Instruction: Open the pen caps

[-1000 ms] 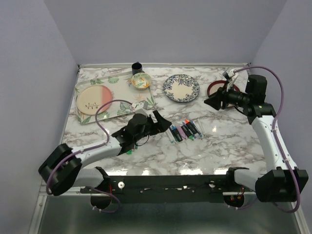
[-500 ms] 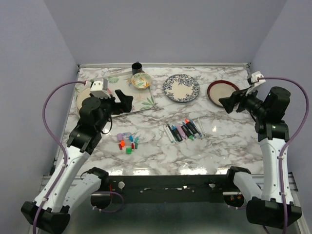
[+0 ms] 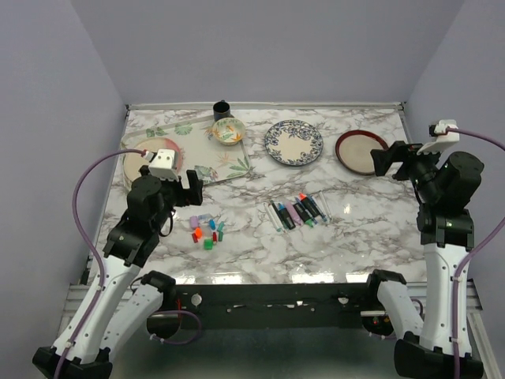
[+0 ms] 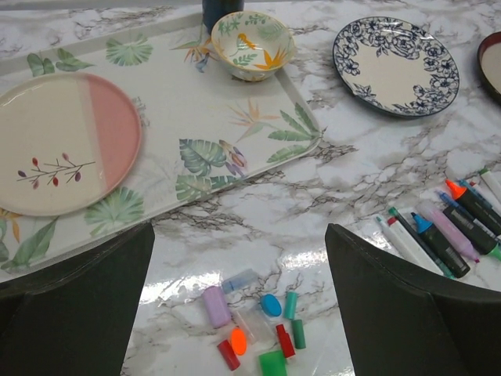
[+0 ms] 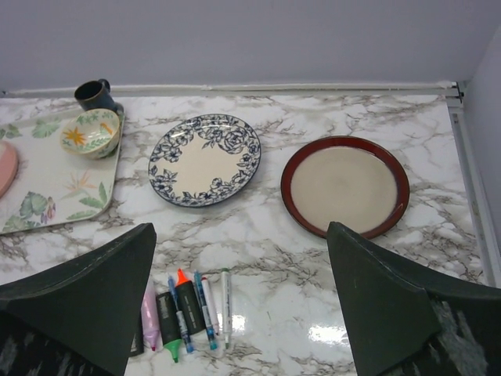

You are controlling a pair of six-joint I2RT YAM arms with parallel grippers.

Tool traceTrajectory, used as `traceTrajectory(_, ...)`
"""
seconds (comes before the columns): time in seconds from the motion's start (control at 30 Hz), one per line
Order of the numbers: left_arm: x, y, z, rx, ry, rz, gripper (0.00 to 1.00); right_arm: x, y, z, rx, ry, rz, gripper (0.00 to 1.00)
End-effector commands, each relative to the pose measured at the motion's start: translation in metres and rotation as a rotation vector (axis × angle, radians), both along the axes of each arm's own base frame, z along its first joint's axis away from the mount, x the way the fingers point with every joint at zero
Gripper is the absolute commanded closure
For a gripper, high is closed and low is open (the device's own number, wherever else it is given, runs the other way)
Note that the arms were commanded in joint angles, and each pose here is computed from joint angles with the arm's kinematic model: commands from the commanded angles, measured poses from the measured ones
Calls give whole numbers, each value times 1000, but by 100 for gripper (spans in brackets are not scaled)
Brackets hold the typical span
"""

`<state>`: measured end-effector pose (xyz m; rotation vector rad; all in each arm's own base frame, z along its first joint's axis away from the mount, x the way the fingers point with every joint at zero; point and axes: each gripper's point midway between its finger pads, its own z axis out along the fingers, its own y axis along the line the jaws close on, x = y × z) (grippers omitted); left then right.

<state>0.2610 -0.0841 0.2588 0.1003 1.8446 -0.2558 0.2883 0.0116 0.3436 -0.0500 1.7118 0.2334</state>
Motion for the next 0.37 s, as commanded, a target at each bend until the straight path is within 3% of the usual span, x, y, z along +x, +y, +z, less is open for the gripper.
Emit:
traceTrajectory(0.0, -2, 9, -8, 36, -2, 26, 1, 1, -11, -11, 14, 29, -69, 2)
traceTrajectory(0.33, -4, 12, -7, 34, -16, 38, 1, -2, -7, -8, 0, 24, -38, 1)
